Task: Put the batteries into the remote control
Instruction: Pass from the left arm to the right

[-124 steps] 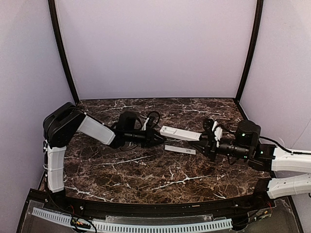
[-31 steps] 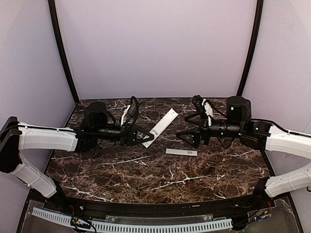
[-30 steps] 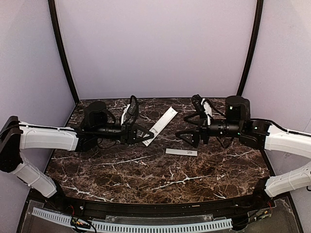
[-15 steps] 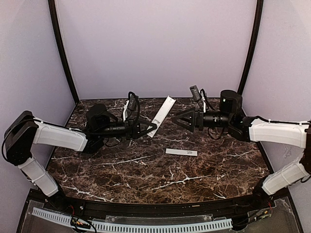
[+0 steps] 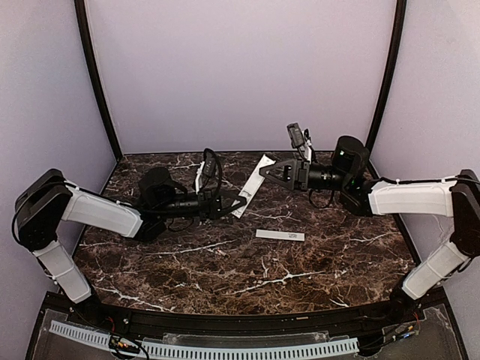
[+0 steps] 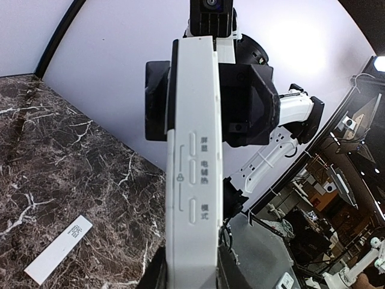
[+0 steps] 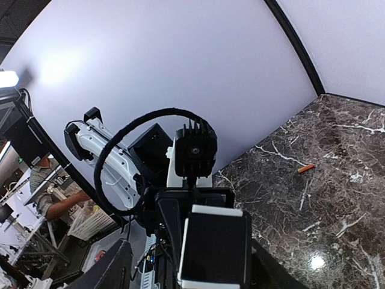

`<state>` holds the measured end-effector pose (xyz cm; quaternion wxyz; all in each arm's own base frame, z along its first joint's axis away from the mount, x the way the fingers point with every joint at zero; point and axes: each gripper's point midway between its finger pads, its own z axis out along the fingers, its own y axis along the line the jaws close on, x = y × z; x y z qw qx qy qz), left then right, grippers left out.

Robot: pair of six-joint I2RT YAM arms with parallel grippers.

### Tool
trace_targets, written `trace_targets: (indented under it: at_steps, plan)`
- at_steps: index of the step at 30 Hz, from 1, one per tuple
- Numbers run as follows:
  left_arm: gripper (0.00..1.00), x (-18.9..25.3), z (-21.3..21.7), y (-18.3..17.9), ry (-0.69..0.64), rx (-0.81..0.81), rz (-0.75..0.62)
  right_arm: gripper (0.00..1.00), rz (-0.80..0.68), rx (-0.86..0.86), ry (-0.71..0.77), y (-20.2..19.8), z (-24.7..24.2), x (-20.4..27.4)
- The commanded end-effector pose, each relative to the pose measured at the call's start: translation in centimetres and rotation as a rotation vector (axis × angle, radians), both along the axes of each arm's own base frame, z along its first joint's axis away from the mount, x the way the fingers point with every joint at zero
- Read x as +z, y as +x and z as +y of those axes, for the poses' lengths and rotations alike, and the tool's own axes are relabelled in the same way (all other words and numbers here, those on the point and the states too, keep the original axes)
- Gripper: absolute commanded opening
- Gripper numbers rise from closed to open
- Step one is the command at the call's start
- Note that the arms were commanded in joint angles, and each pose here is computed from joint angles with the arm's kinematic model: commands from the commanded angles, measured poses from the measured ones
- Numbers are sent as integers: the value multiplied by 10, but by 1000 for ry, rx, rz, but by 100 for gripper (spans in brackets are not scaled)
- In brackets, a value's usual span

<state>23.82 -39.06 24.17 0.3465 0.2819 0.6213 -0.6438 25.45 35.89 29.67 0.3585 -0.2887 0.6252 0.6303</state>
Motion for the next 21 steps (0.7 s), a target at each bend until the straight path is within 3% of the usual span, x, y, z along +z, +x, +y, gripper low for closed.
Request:
trace_targets:
  at_steps: [1, 11, 15, 16, 18, 21]
  plan:
    - [0, 11, -3, -3, -43, -12, -27, 54, -50, 29, 60, 0, 3, 21]
    - [3, 0, -6, 4, 20, 4, -17, 16, -13, 33, 61, 5, 3, 15]
    - [32, -2, 8, 18, 56, 50, -6, 4, 9, 13, 66, 14, -8, 13]
    - [45, -2, 13, 23, 58, 70, 8, 1, 18, 4, 64, 17, -12, 12]
    - [59, -4, 29, 36, 81, 131, 16, 0, 30, -14, 59, 21, -20, 8]
    - [69, -11, 52, 52, 174, 223, 17, 0, 37, -37, 53, 26, -29, 5]
